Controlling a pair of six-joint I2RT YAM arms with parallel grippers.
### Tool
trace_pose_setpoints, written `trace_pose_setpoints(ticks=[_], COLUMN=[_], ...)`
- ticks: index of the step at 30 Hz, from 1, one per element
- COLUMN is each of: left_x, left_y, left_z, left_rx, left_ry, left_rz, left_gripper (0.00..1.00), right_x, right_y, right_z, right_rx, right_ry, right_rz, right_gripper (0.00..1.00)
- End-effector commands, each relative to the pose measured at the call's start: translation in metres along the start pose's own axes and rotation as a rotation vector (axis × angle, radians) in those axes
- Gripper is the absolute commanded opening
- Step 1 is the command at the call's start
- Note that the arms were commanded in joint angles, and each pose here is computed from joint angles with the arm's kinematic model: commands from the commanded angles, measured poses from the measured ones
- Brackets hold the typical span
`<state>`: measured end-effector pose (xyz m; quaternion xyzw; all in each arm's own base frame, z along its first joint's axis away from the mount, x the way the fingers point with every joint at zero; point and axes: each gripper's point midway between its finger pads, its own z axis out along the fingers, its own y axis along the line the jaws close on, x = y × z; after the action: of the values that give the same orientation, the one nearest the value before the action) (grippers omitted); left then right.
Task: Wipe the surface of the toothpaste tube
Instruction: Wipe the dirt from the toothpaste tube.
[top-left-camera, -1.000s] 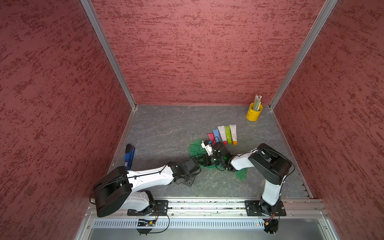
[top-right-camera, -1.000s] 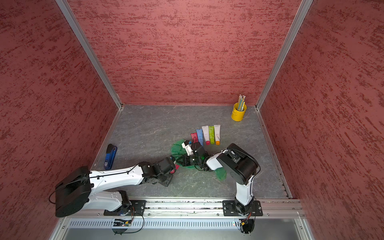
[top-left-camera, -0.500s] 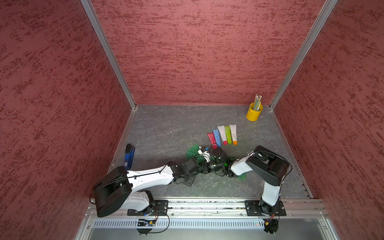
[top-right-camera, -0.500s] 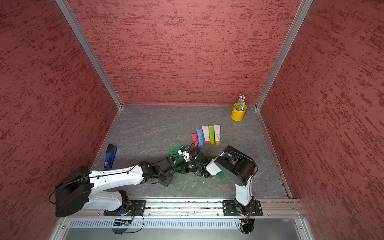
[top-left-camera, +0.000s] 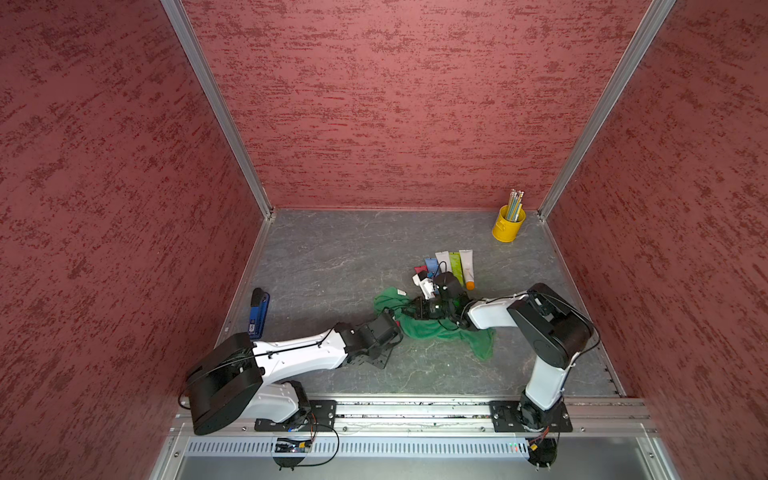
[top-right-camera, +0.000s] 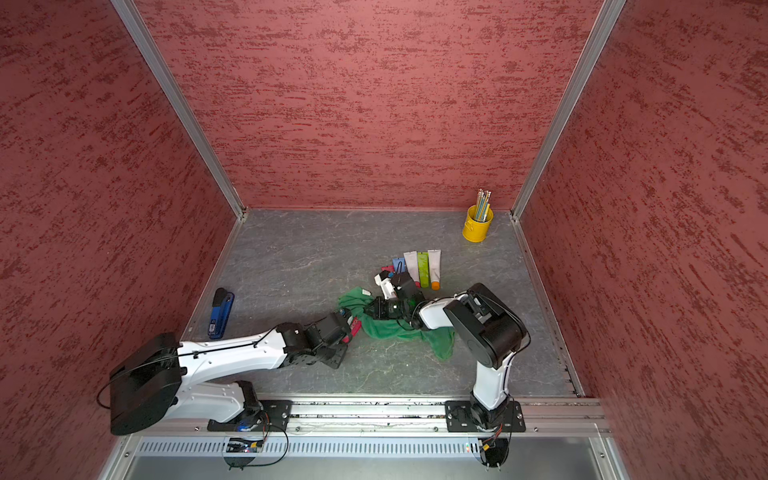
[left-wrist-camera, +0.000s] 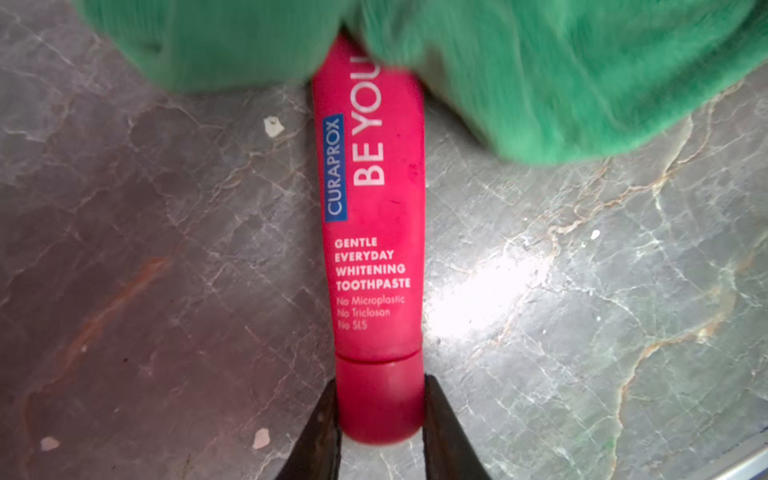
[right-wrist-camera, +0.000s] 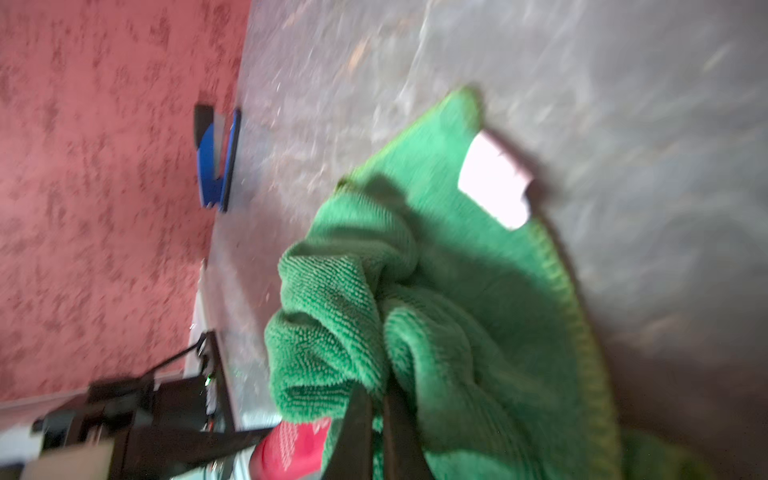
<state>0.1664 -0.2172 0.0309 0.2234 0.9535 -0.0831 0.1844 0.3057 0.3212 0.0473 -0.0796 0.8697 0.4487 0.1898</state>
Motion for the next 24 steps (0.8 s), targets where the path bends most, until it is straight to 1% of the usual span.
trace_pose_setpoints(ticks=[1,6,8,12,15,19,24], left_x=[-0.006,-0.006,-0.006,-0.006,-0.006,-0.007,-0.007], left_y=[-0.003,-0.004,-0.004,-0.003,-0.002,0.000,0.001], left_z=[-0.003,-0.003,-0.002,0.000,0.000,0.001,0.002], left_rx=[0.013,0.014,0.010,0.002,-0.003,-0.016,-0.021], left_ry=[-0.034,-0.034,-0.029,-0.023,-0.024,-0.022,-0.021], left_rz=[0.004,0.007,0.008,0.008,0.005,0.002,0.001], left_gripper=[0.02,0.02,0.02,0.03,0.02,0.02,0.02], right_x=[-0.006,0.015,0.029,0.066,0.088,0.116,0.139], right_y=[-0.029,-0.033,-0.032,-0.021,-0.005,0.033,0.064], right_z=[0.006,0.013,0.015,0.017,0.015,0.011,0.010], right_rx=[0.125,0.100,0.101,0.027,-0.051,-0.223,-0.345], right_ry=[-0.004,0.064,0.108,0.209,0.256,0.318,0.378], right_rz=[-0.004,0.012,0.004,0.016,0.025,0.048,0.048], right_gripper=[0.00,0.00,0.00,0.00,0.00,0.00,0.00])
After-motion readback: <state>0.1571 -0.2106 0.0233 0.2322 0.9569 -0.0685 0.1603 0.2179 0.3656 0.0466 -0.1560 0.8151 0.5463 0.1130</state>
